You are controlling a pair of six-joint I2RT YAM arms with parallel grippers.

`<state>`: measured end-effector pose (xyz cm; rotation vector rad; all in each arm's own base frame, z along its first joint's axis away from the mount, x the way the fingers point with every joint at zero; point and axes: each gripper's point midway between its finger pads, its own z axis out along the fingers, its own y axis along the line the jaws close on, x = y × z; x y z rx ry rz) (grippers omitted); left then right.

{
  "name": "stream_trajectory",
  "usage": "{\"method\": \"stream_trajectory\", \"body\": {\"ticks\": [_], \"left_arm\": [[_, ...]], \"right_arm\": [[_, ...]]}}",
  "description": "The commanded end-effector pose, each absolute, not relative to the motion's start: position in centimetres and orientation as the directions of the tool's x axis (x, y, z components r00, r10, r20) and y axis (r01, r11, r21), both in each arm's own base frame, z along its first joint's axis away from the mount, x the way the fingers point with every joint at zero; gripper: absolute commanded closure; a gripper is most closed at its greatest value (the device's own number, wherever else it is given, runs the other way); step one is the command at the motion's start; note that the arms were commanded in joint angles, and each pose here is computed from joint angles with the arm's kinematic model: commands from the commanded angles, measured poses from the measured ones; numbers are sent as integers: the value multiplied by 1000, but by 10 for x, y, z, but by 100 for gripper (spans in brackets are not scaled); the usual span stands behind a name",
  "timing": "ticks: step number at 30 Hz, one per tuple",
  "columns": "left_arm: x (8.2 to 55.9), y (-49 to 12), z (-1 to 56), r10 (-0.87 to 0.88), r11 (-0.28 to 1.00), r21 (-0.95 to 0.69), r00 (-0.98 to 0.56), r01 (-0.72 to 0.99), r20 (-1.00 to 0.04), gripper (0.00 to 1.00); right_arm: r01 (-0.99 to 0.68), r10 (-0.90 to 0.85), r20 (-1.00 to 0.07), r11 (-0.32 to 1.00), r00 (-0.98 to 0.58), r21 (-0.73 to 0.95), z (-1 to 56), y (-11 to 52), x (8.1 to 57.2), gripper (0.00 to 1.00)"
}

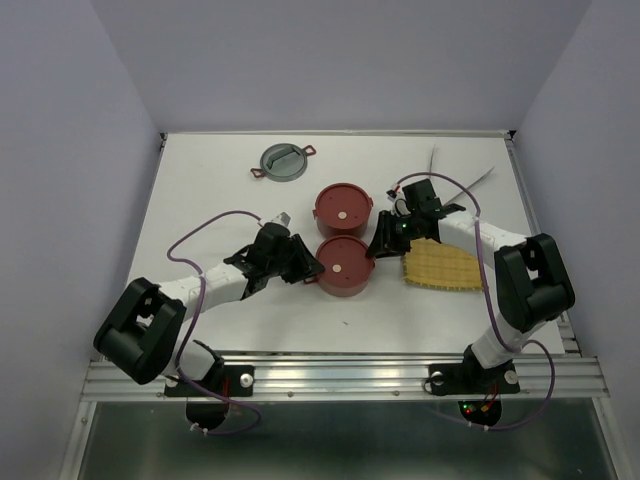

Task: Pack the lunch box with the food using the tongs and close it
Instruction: Pick up the packing box from the center of the board.

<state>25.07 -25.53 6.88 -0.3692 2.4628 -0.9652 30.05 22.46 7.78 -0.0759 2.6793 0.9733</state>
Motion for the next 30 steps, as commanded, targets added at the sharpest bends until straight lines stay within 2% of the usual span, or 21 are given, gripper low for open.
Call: {"method": "stream_trajectory", "body": {"ticks": [1, 5, 6, 8, 10, 30], "left_arm": [[253, -256, 68, -394, 722, -691, -848, -47, -354, 75], [252, -256, 66, -390, 725, -687, -851, -47, -353, 84], [252, -256, 67, -388, 724, -688, -851, -44, -354, 89], [252, -256, 68, -386, 727, -686, -851, -43, -356, 100], [252, -256, 72, -380, 728, -684, -851, -35, -361, 100], [268, -260, 169, -332, 742, -665, -813, 88, -478, 100]], "right_arm": [[-163, 70, -322, 750, -944, 641, 84, 229, 308, 69], [-156, 73, -310, 743, -948, 651, 83, 231, 307, 82], [-155, 75, -311, 742, -947, 653, 84, 231, 307, 88], [-154, 82, -313, 738, -946, 657, 87, 231, 307, 93], [-156, 93, -326, 735, -941, 660, 95, 231, 307, 99], [-176, 250, -496, 728, -832, 663, 211, 221, 322, 99]]}}
